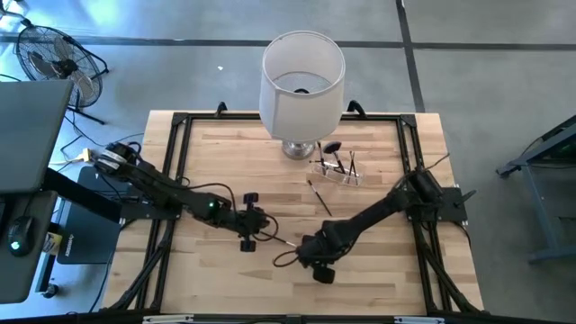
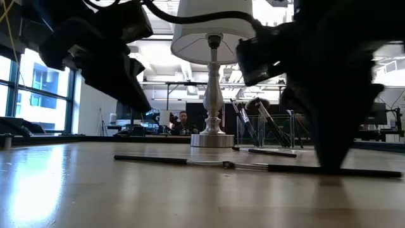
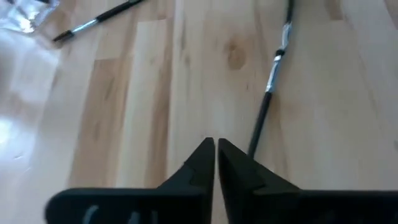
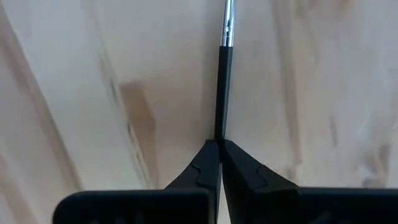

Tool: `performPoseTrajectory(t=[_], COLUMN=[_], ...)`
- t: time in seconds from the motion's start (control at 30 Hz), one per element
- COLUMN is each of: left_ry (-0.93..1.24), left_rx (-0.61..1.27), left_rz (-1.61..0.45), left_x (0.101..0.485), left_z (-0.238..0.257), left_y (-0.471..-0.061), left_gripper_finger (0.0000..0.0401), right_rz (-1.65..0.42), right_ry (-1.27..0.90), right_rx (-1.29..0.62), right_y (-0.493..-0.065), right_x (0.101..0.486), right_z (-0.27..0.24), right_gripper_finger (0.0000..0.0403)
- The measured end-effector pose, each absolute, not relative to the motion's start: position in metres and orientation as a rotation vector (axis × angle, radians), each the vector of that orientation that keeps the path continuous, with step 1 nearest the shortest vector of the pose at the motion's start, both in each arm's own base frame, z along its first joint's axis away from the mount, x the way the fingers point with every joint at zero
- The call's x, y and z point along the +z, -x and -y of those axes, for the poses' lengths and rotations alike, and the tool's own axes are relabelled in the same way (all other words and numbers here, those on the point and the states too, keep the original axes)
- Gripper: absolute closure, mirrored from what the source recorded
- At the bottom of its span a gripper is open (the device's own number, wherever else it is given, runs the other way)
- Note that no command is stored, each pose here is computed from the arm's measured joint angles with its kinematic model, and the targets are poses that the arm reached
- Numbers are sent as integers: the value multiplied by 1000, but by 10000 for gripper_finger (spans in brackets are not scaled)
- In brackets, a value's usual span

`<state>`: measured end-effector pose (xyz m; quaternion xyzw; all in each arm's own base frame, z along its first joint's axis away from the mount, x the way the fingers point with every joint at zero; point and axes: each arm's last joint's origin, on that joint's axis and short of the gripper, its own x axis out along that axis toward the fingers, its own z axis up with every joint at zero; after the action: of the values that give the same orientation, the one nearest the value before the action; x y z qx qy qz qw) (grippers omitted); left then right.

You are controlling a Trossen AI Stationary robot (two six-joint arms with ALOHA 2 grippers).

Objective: Put items in baskets/containers
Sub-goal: Put the eyeshadow brush into the transparent organizer

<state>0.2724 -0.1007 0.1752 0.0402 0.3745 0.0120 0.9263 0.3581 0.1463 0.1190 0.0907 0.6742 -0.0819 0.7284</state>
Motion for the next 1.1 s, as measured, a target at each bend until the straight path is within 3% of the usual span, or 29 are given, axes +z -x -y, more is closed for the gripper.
performPoseTrajectory(t=[0.3,0.43,0.87,1.1], left_ry=[-71,-70,-167,-105], left_rx=[15,18,75,26], left_rz=[-749,-745,-858,-932], left_x=[153,142,139,125], left_z=[107,109,104,89], left_y=[-288,-293,-290,-298], left_gripper_finger=[286,260,254,254], right_rz=[-1303,-1189,-1240,-1228], right_ry=[-164,-164,-194,-204], right_rx=[-308,-332,-216,-204], right_y=[-378,-392,-396,-397], right_x=[119,119,119,119], right_z=[-123,-110,-101,-102], right_gripper_finger=[402,402,402,402])
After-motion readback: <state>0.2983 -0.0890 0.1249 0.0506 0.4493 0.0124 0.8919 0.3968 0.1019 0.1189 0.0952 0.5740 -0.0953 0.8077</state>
